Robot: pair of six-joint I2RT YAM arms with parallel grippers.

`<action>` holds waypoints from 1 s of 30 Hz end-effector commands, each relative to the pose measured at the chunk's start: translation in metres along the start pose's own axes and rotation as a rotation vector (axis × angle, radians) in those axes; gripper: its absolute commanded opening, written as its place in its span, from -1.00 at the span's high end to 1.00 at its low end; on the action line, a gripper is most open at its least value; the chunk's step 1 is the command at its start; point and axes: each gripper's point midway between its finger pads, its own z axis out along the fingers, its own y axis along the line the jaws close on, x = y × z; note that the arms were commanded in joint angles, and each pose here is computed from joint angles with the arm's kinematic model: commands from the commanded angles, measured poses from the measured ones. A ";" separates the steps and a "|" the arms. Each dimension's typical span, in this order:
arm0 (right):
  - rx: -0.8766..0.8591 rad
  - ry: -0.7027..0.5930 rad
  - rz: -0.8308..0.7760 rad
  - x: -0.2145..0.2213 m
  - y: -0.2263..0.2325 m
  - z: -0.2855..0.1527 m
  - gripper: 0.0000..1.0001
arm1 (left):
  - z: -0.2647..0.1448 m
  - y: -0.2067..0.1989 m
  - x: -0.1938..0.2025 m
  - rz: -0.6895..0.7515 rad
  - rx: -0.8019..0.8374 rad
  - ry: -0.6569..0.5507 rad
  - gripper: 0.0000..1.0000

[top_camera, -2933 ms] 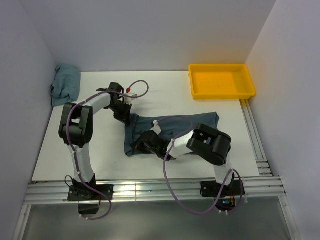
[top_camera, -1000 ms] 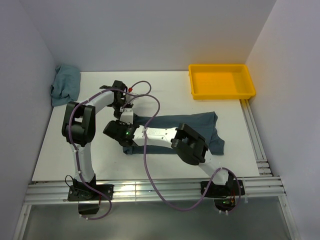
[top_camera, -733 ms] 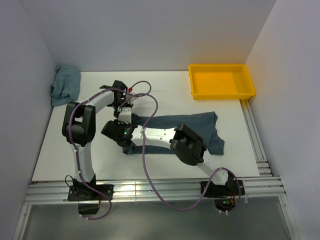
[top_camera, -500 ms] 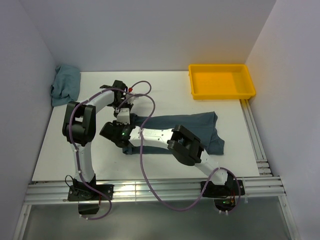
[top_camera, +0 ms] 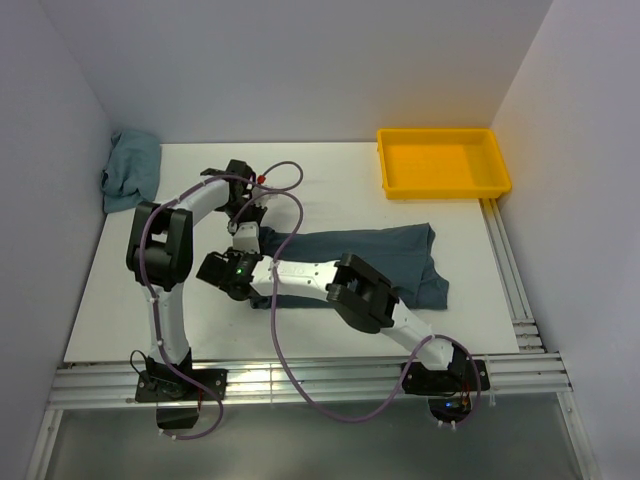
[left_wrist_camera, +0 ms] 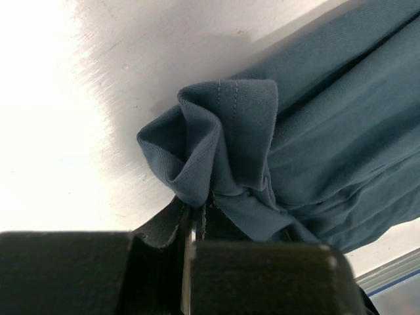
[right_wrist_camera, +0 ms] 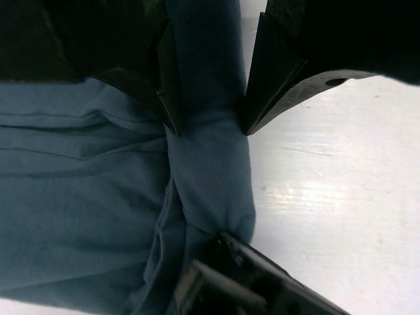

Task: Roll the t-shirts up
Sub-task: Roll the tshirt

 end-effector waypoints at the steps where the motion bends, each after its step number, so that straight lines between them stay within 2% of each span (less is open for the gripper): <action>1: 0.076 0.007 -0.046 0.020 -0.014 0.005 0.02 | -0.002 0.011 -0.008 0.016 -0.041 -0.008 0.99; 3: 0.059 0.023 -0.044 0.026 -0.010 0.005 0.07 | -0.002 0.009 -0.008 0.014 -0.031 -0.004 0.98; 5: 0.056 0.034 -0.046 0.031 -0.009 0.007 0.20 | -0.002 0.008 -0.011 0.014 -0.027 -0.009 0.94; 6: 0.048 0.045 -0.040 0.034 -0.007 0.007 0.33 | -0.003 0.008 -0.011 0.012 -0.024 -0.009 0.89; 8: 0.031 0.053 -0.029 0.036 -0.003 0.006 0.44 | -0.006 0.006 -0.015 0.014 -0.018 -0.024 0.76; 9: 0.017 0.069 -0.013 0.036 -0.002 0.003 0.58 | -0.007 0.005 -0.017 0.012 -0.016 -0.031 0.61; 11: -0.010 0.082 0.016 0.035 0.003 0.000 0.69 | -0.013 0.001 -0.024 0.010 0.002 -0.055 0.41; 12: -0.029 0.101 0.038 0.036 0.003 -0.004 0.71 | -0.015 -0.001 -0.026 0.012 0.010 -0.064 0.23; 17: -0.171 0.148 0.221 0.029 0.010 -0.012 0.81 | -0.044 -0.011 -0.053 0.006 0.078 -0.160 -0.21; 21: -0.277 0.179 0.378 0.030 -0.005 -0.019 0.84 | -0.071 -0.012 -0.068 0.002 0.128 -0.236 -0.33; 22: -0.349 0.178 0.440 0.022 0.004 -0.023 0.84 | -0.079 -0.015 -0.071 0.002 0.171 -0.263 -0.34; 25: -0.394 0.207 0.556 0.029 -0.016 -0.022 0.84 | -0.093 -0.016 -0.068 -0.013 0.254 -0.300 -0.36; 26: -0.460 0.205 0.623 0.019 -0.011 -0.023 0.84 | -0.095 -0.015 -0.065 -0.008 0.267 -0.304 -0.37; 30: -0.500 0.232 0.747 0.025 -0.030 -0.019 0.85 | -0.081 -0.013 -0.042 0.008 0.302 -0.286 -0.39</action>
